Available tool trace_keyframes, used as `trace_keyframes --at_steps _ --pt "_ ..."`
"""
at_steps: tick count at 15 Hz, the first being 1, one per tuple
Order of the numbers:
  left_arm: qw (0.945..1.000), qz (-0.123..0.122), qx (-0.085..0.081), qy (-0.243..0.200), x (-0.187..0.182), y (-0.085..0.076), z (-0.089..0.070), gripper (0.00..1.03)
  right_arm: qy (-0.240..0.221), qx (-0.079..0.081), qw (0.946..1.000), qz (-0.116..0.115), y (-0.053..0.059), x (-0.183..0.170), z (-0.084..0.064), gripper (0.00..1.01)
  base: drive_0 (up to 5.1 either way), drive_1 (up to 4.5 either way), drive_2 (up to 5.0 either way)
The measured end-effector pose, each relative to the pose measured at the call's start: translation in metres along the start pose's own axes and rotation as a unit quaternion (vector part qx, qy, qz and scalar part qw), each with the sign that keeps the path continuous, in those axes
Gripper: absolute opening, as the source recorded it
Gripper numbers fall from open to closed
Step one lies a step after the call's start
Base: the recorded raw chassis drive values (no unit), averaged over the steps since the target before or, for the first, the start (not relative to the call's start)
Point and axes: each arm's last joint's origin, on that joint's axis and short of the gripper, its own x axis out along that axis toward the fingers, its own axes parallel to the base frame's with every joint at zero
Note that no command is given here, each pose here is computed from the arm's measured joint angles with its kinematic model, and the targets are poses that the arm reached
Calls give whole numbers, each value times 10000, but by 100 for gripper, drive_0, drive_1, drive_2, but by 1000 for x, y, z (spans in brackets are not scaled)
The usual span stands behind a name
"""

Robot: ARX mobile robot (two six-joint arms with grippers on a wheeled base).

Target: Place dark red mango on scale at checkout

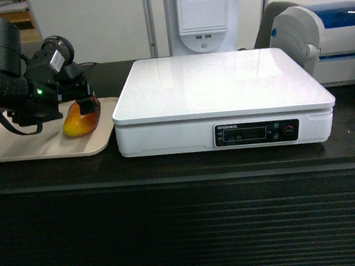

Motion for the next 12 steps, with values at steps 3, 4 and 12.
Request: trace_keyframes --at_steps 3,4,12 --pt "10000 33 83 26 7 2 -1 98 0 0 10000 0 0 0 0 98 0 0 0" --pt "9999 61 142 24 12 3 -3 98 0 0 10000 0 0 0 0 98 0 0 0" --pt "9986 124 505 68 30 7 -11 83 0 0 10000 0 0 0 0 98 0 0 0"
